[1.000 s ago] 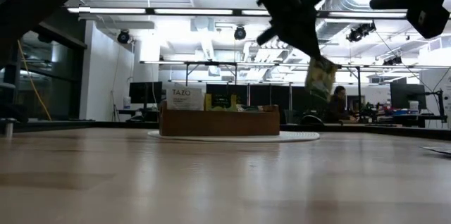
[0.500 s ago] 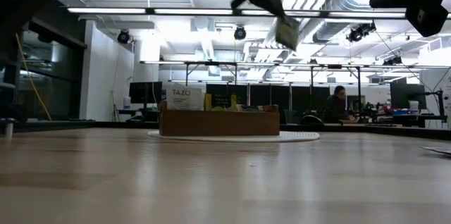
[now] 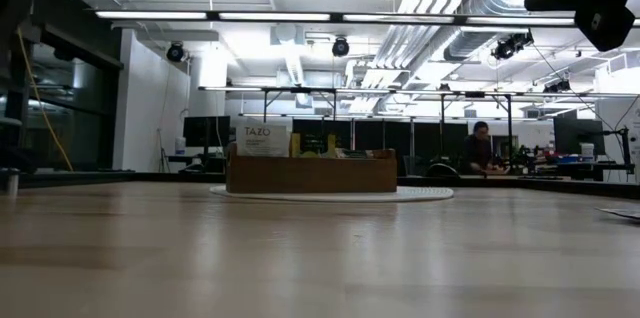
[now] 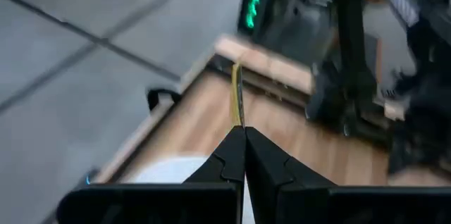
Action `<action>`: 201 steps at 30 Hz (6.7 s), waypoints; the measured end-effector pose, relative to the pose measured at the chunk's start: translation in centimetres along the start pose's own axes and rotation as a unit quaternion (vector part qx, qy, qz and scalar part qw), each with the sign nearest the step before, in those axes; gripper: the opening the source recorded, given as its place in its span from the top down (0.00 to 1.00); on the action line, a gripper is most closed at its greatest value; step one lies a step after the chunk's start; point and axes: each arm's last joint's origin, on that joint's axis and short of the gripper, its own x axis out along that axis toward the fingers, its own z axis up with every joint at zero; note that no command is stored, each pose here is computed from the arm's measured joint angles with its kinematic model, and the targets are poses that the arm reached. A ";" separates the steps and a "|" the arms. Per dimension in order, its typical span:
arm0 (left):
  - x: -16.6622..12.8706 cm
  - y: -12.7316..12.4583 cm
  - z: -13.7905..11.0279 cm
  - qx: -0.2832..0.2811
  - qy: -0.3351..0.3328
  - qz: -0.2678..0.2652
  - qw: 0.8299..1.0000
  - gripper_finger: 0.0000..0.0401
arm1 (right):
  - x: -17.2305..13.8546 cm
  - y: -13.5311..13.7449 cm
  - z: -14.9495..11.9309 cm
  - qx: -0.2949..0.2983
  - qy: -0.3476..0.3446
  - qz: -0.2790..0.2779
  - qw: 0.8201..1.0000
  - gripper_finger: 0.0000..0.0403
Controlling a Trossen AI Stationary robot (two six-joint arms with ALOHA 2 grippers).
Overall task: Pick & Place Tea
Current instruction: Put the yellow tea bag into the middle section of the wooden organizer, then put the brown tea bag into the right section of the wooden organizer
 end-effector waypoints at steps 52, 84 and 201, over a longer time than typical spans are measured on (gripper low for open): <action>-6.4 2.3 -7.5 0.001 -0.087 -0.062 0.994 1.00 | 1.1 -0.5 0.5 -0.021 0.009 -0.020 1.000 1.00; 9.0 -2.4 -25.4 0.006 0.026 0.031 0.999 1.00 | 2.2 -0.9 1.2 0.002 0.028 -0.023 0.999 1.00; 16.8 -17.7 -22.9 -0.039 0.033 -0.362 0.931 1.00 | -3.7 -6.3 8.1 0.022 0.344 -0.085 0.935 1.00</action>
